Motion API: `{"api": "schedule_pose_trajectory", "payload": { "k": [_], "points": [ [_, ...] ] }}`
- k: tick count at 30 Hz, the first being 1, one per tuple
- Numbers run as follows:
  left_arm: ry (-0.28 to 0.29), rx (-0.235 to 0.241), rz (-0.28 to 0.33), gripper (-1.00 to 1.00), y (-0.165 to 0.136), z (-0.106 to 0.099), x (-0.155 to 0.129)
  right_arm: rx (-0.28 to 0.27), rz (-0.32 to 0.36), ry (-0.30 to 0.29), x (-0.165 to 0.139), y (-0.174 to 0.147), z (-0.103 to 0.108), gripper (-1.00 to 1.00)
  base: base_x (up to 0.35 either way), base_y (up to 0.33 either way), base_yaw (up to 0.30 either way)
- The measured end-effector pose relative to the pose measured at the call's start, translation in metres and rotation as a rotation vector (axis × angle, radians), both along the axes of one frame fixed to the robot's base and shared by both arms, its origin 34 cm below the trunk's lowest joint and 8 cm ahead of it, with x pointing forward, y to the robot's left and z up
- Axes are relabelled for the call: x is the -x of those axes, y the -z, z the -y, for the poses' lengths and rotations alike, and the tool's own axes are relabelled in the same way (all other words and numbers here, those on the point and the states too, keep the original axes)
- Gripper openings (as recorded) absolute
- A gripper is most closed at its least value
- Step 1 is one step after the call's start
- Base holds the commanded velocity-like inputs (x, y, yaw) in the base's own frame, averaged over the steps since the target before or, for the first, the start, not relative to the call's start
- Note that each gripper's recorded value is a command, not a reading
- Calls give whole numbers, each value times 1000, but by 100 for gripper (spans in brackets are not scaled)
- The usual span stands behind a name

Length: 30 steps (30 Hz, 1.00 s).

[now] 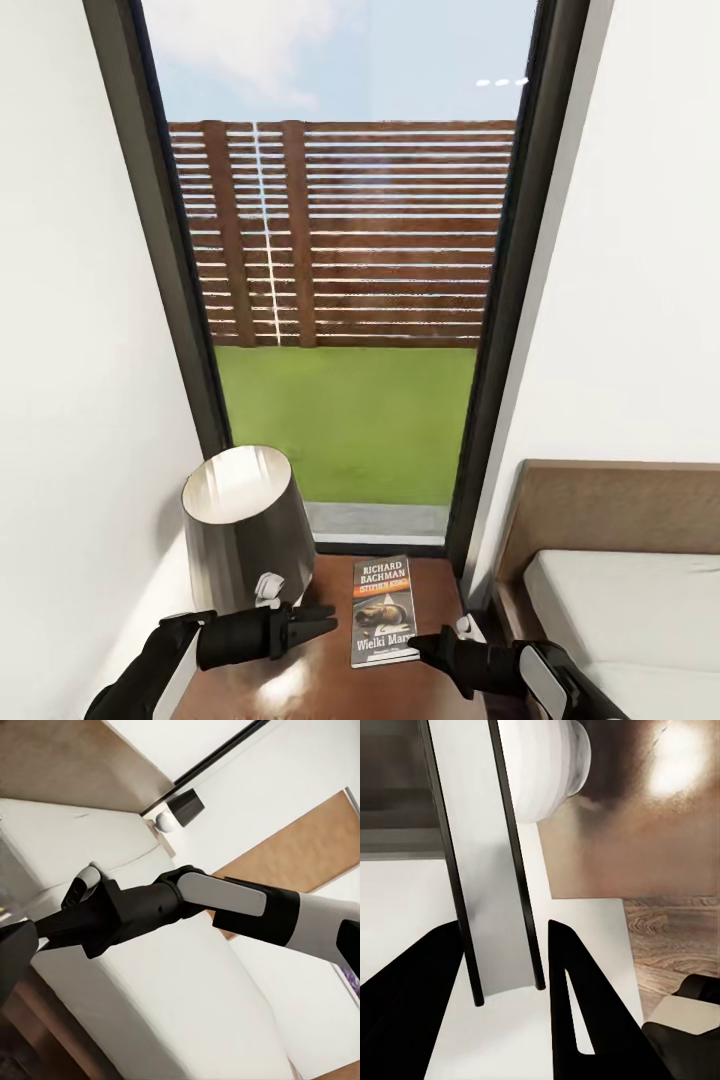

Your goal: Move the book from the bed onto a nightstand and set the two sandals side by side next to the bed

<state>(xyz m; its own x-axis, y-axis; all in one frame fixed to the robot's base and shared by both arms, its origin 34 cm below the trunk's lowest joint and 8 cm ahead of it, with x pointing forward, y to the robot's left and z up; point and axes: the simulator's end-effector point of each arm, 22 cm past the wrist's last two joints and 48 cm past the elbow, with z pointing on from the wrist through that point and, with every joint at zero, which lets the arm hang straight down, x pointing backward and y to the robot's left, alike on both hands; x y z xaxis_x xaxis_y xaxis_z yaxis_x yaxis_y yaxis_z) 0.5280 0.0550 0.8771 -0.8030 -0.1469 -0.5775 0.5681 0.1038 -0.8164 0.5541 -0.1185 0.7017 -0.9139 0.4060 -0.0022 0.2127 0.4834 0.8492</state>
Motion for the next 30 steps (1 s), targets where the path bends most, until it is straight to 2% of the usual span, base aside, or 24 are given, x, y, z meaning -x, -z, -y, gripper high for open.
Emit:
{"api": "schedule_pose_trajectory", "payload": {
  "k": [30],
  "points": [
    [2, 2, 0, 100, 47, 1, 1, 0, 0, 2, 0, 47, 1, -100, 0, 0, 0]
  ]
}}
